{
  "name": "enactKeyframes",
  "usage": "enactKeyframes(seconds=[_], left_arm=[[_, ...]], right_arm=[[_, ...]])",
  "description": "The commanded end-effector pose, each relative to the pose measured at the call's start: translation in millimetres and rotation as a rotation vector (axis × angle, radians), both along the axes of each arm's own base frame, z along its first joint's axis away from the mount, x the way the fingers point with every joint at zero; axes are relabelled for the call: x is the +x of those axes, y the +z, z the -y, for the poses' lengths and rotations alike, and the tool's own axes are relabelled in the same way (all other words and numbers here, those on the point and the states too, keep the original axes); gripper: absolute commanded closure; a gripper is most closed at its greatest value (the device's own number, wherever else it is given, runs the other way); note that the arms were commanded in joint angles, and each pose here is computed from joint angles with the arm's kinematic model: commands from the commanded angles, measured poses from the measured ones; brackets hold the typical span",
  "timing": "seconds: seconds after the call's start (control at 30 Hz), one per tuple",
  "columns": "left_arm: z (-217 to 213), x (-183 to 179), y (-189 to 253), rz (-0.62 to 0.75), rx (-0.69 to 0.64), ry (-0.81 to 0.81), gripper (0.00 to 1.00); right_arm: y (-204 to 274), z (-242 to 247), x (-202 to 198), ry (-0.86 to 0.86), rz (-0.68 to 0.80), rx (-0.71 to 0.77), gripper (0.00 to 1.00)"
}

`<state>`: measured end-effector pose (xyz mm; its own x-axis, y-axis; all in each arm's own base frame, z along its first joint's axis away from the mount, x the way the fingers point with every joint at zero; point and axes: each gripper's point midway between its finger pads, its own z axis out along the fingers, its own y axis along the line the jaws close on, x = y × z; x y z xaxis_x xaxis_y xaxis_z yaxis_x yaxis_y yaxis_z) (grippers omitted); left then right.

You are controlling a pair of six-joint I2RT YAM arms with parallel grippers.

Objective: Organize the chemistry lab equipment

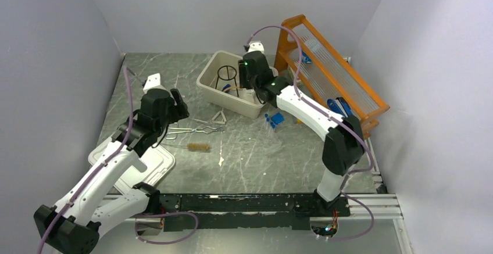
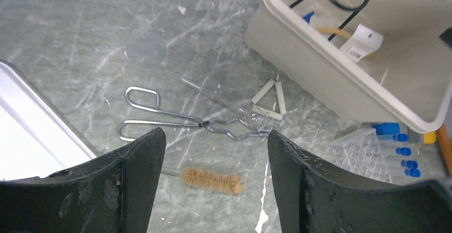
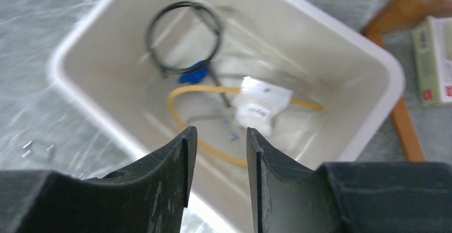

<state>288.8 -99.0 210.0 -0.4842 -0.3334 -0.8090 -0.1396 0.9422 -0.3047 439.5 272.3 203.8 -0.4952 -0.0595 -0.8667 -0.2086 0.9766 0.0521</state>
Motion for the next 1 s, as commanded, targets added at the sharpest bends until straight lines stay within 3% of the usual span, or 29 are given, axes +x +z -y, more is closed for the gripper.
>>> enactKeyframes(seconds=[0.0,0.33,0.47,0.67,0.97], left_arm=[[-21,-1,45,0.121,0.029,0.072,0.26],[-55,-22,112,0.293,0.015,0.182,0.26],[-57,-28,119,0.313,0.003,0.177,0.26],[-52,-25,104,0.275,0.01,0.163,0.25],[-46,-18,99,0.256,0.02,0.142,0.25]], right_arm=[[17,-56,-48,0.286,0.021,0.051,0.57],[-67,-161,-140,0.766,-0.149,-0.054,0.55],[-102,-159,-143,0.777,-0.225,-0.163,0.54],[-139,-132,-135,0.738,-0.282,-0.348,0.37],[-164,-134,-134,0.796,-0.318,-0.399,0.35]])
